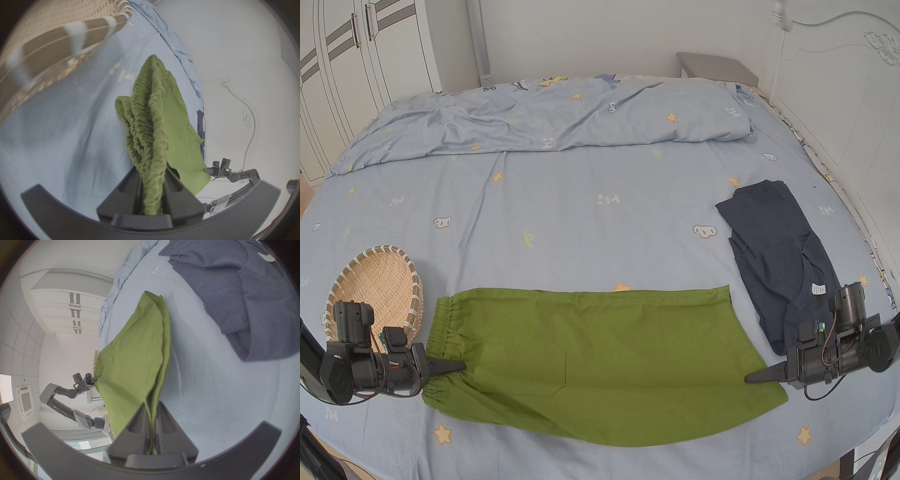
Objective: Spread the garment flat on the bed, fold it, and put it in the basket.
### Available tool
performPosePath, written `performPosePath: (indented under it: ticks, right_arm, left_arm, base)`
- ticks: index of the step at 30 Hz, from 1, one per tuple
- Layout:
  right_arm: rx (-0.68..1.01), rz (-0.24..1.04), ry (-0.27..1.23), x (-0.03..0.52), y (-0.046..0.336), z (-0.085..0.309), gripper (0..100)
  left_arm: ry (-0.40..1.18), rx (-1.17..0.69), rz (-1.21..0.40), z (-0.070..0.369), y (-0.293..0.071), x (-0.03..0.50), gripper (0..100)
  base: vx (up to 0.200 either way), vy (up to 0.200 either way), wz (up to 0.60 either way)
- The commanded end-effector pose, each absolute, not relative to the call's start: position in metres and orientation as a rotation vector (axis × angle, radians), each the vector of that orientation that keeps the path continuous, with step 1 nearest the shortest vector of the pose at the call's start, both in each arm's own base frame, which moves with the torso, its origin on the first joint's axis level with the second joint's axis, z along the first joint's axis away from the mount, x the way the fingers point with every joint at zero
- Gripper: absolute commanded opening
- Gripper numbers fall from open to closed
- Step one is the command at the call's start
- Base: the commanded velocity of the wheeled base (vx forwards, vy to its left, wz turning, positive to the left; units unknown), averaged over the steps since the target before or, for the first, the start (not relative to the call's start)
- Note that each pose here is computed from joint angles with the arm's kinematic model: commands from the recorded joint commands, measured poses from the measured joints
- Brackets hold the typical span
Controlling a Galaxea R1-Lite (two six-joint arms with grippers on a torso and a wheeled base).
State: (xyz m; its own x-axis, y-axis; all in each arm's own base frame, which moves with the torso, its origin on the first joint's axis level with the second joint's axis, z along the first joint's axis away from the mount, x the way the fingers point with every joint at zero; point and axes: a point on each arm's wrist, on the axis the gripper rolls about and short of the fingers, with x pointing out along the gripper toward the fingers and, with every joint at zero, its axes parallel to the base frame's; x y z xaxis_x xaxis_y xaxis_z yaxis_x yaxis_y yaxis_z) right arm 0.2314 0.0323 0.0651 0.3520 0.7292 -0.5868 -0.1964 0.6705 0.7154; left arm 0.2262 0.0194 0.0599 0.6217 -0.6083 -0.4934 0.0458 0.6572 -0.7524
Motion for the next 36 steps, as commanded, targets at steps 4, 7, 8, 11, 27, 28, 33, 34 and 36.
performPosePath:
  ticks: [4,7,8,11,27,28,33,34,36]
  right_arm:
    - [0.575,0.680,1.071,0.201,0.038,0.056,0]
    - [0.576,0.678,1.081,0.200,0.038,0.054,0]
    - [0.576,0.676,1.083,0.200,0.038,0.054,0]
    - [0.574,0.678,1.084,0.201,0.038,0.053,100]
    - [0.517,0.639,0.764,0.217,0.018,0.109,100]
    - [0.502,0.644,0.713,0.224,0.016,0.121,100]
    - [0.476,0.653,0.640,0.240,0.016,0.155,100]
    - [0.474,0.652,0.635,0.241,0.016,0.161,100]
    - [0.473,0.646,0.646,0.240,0.016,0.162,100]
  left_arm:
    - [0.844,-0.752,-0.401,0.055,0.021,0.195,0]
    - [0.845,-0.754,-0.393,0.054,0.022,0.194,0]
    - [0.845,-0.754,-0.395,0.054,0.022,0.194,0]
    - [0.853,-0.746,-0.393,0.051,0.022,0.190,0]
    - [0.617,-0.476,-0.300,0.128,0.011,0.167,0]
    - [0.630,-0.459,-0.300,0.143,0.006,0.167,0]
    - [0.667,-0.378,-0.335,0.199,0.001,0.173,0]
    - [0.691,-0.347,-0.337,0.207,0.001,0.173,0]
    - [0.738,-0.304,-0.332,0.213,0.003,0.169,0]
  base:
    - [0.000,0.000,0.00]
    - [0.000,0.000,0.00]
    - [0.000,0.000,0.00]
    - [0.000,0.000,0.00]
    - [0.000,0.000,0.00]
    - [0.000,0.000,0.00]
    - [0.000,0.000,0.00]
    - [0.000,0.000,0.00]
    - [0.000,0.000,0.00]
